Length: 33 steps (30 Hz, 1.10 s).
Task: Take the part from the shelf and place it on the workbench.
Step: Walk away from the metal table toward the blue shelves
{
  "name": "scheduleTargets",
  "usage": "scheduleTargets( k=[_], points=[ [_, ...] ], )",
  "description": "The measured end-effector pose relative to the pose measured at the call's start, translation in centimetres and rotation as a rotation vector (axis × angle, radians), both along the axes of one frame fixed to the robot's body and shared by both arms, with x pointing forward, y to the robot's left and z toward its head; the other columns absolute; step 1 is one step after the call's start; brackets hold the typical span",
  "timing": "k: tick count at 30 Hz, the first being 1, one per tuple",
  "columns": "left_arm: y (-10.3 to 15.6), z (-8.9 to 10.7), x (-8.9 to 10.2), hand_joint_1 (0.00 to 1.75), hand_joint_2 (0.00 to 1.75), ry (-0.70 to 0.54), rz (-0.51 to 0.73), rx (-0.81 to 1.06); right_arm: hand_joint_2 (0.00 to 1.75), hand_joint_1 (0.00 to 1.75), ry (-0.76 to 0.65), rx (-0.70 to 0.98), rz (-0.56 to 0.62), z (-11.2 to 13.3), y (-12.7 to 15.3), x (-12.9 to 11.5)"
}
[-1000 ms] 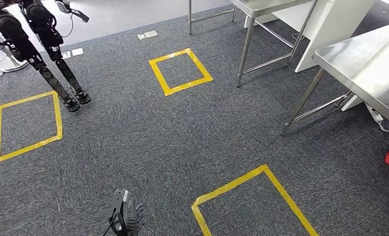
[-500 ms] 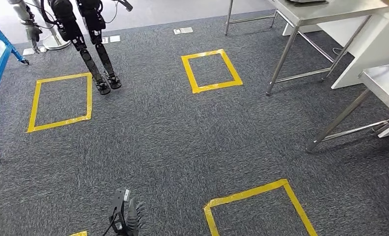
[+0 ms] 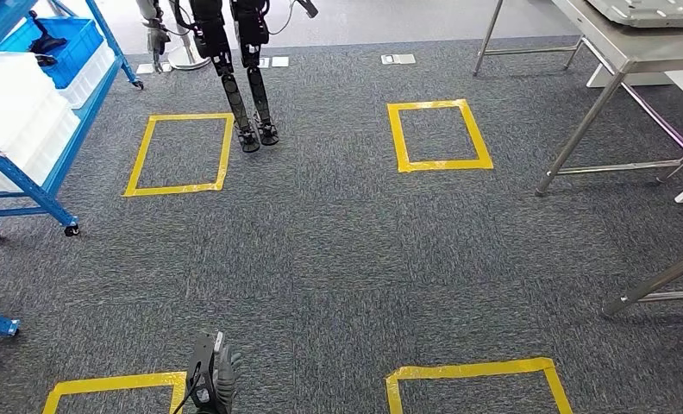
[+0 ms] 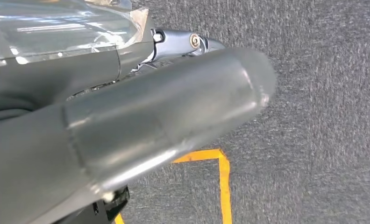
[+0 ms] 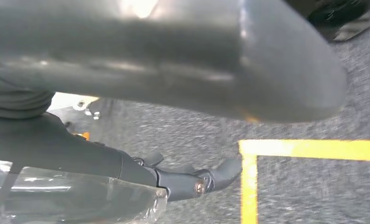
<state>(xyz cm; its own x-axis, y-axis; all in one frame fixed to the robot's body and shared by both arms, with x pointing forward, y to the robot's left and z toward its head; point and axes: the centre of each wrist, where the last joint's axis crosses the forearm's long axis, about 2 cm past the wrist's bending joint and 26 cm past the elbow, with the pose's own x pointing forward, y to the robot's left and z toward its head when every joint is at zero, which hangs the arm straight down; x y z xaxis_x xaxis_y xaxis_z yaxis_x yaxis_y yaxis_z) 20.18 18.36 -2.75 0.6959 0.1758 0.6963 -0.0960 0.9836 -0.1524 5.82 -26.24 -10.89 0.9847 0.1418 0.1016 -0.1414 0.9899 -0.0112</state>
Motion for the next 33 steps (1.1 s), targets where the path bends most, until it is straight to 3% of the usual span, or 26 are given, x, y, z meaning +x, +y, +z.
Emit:
scheduleTargets(
  k=[9, 22, 33],
  points=[
    [0.18, -0.03, -0.02, 0.0, 0.0, -0.014, 0.009, 0.054, 0.0, 0.0, 0.004, -0.005, -0.014, -0.03, 0.03, -0.21],
    [-0.35, 0.21, 0.32, 0.0, 0.0, -0.023, -0.041, -0.098, 0.0, 0.0, 0.002, -0.001, 0.008, -0.04, 0.09, -0.31],
    [-0.03, -0.02, 0.33, 0.0, 0.0, -0.017, -0.044, -0.1, 0.0, 0.0, 0.0, -0.005, 0.014, -0.03, -0.08, -0.2]
  ],
)
